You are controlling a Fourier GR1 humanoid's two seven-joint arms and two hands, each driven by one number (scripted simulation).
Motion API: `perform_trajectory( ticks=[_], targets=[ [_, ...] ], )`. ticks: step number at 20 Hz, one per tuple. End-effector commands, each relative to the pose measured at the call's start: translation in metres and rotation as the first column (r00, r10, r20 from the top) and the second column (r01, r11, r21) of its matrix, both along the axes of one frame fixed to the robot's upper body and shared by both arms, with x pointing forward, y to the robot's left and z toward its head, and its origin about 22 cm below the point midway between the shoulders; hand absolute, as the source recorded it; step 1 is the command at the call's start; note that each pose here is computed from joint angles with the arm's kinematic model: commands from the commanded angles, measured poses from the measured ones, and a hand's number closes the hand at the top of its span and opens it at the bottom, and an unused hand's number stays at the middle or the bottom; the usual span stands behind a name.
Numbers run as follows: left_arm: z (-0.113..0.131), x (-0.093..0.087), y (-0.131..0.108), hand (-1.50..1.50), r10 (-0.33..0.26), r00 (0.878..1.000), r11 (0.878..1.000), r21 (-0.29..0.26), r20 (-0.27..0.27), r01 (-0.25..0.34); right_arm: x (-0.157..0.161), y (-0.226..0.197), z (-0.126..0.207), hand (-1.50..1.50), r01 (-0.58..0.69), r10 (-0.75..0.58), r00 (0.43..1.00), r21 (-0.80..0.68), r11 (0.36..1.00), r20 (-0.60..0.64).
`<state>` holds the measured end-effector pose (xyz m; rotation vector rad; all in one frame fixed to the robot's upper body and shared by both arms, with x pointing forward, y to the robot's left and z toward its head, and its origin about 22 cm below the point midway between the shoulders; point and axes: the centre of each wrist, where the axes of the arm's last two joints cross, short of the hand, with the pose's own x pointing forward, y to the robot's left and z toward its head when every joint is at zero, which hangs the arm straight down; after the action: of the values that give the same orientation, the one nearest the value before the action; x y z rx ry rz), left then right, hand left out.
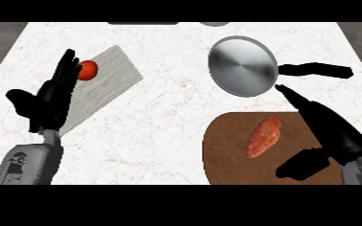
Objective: Pick the sweet potato from the cutting board and place it in the pan
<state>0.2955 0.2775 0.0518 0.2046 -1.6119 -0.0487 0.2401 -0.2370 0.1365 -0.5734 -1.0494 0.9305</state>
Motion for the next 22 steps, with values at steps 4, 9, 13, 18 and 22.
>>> perform_trajectory(
  ticks=[4, 9, 13, 18, 22],
  targets=[
    [0.004, 0.006, -0.003, 0.0, -0.001, 1.0, 1.0, 0.008, 0.008, 0.001, 0.008, 0.014, -0.007, -1.5, -0.009, -0.002, 0.996, -0.125, 0.992, -0.086],
    [-0.003, -0.002, 0.008, 0.0, -0.007, 1.0, 1.0, 0.007, 0.007, 0.007, 0.018, 0.005, -0.015, -1.5, -0.016, -0.002, 0.991, -0.137, 0.99, -0.13],
    [0.001, -0.001, 0.011, 0.0, -0.002, 1.0, 1.0, 0.02, -0.006, 0.002, 0.015, 0.015, -0.037, -1.5, -0.021, 0.006, 0.994, -0.132, 0.991, -0.113],
    [0.003, -0.007, -0.001, 0.0, 0.011, 1.0, 1.0, 0.004, -0.001, -0.011, 0.029, 0.001, -0.031, -1.5, -0.027, 0.003, 0.989, -0.156, 0.987, -0.15],
    [-0.001, -0.003, -0.003, 0.0, 0.013, 1.0, 1.0, -0.001, -0.004, -0.013, 0.014, 0.007, -0.046, -1.5, -0.043, 0.011, 0.983, -0.171, 0.984, -0.185]
  ],
)
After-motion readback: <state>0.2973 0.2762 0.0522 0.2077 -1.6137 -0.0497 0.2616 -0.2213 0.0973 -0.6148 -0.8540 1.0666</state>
